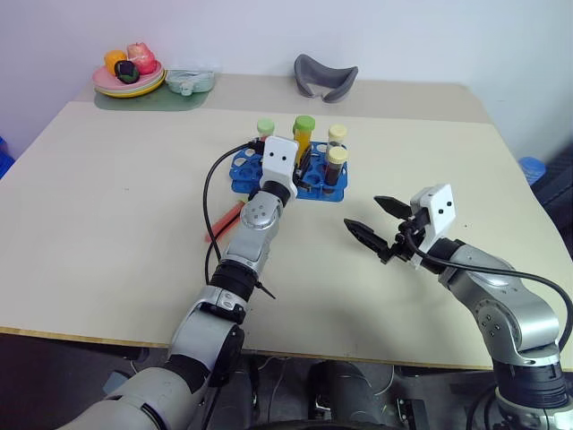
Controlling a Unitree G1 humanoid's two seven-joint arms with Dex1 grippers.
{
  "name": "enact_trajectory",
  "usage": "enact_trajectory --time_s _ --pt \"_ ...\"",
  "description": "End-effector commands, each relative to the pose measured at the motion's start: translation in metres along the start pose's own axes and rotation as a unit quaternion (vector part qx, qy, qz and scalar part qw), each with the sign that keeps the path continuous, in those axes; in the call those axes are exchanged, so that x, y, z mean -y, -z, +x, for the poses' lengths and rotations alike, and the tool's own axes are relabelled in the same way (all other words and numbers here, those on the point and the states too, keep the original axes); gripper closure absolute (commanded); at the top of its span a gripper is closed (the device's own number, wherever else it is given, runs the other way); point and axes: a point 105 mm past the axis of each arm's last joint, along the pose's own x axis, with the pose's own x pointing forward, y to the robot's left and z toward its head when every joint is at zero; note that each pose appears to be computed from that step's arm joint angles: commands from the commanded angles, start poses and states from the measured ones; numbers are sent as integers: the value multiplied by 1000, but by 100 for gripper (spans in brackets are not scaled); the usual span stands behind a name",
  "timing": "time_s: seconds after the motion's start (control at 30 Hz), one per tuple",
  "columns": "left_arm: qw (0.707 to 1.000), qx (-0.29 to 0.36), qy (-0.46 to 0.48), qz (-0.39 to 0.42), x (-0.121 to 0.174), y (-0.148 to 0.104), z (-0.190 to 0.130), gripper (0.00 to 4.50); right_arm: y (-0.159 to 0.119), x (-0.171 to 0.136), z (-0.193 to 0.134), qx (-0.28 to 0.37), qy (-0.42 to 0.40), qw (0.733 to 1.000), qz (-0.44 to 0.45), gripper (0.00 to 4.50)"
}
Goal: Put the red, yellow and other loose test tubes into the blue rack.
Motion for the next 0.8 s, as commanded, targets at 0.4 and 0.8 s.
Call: enact_trajectory --time_s 0.4,0.8 --pt "999 37 4 26 3 -15 -8 303 -9 1 -2 16 3 1000 -11 5" --pt "999 32 8 26 3 -10 -11 303 -8 0 -2 16 5 1000 -8 5"
